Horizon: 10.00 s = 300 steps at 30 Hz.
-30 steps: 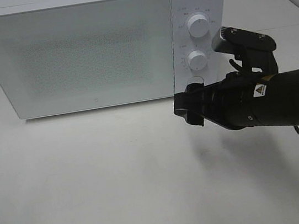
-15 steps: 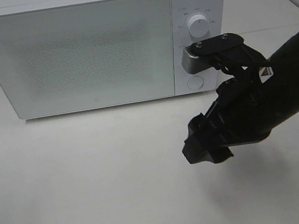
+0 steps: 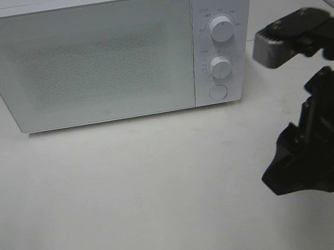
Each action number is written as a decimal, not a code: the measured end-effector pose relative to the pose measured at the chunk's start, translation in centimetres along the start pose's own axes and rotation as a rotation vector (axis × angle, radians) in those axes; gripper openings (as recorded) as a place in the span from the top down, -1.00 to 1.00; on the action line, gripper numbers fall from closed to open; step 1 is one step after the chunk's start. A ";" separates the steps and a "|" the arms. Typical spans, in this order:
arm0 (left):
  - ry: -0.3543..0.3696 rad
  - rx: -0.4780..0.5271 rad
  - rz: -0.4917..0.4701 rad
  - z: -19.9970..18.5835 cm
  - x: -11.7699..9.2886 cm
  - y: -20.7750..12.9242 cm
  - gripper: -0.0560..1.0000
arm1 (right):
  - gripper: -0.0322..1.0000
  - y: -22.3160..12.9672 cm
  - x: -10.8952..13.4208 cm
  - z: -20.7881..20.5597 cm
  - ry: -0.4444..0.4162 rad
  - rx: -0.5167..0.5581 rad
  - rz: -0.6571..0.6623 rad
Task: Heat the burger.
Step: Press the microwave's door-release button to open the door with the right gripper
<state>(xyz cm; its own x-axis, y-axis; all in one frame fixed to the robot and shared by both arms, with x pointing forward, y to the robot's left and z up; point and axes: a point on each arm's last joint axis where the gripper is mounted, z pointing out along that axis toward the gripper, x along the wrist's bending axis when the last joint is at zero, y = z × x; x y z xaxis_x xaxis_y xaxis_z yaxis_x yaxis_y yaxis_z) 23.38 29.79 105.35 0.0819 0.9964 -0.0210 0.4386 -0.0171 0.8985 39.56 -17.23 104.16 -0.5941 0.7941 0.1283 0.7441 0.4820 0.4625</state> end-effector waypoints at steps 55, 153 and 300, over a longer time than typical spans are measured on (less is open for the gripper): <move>0.000 0.000 0.000 0.0 0.0 0.0 -0.96 | -0.46 -17.6 -0.4 -11.0 -0.398 -0.688 0.326; 0.000 0.000 0.000 0.0 0.0 0.0 -0.96 | -0.45 0.9 -8.0 8.2 -0.581 -0.980 0.290; 0.000 0.000 0.000 0.0 0.0 0.0 -0.96 | 0.90 7.1 -11.4 22.9 0.110 -1.162 1.772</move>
<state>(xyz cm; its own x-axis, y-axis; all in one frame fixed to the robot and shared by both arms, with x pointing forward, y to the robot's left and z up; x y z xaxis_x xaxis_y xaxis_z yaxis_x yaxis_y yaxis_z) 23.38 29.79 105.35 0.0819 0.9964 -0.0210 0.4386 -0.0171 0.8985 58.59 -14.35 85.95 0.3106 -0.0056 0.9505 -0.0610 -0.9980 0.0141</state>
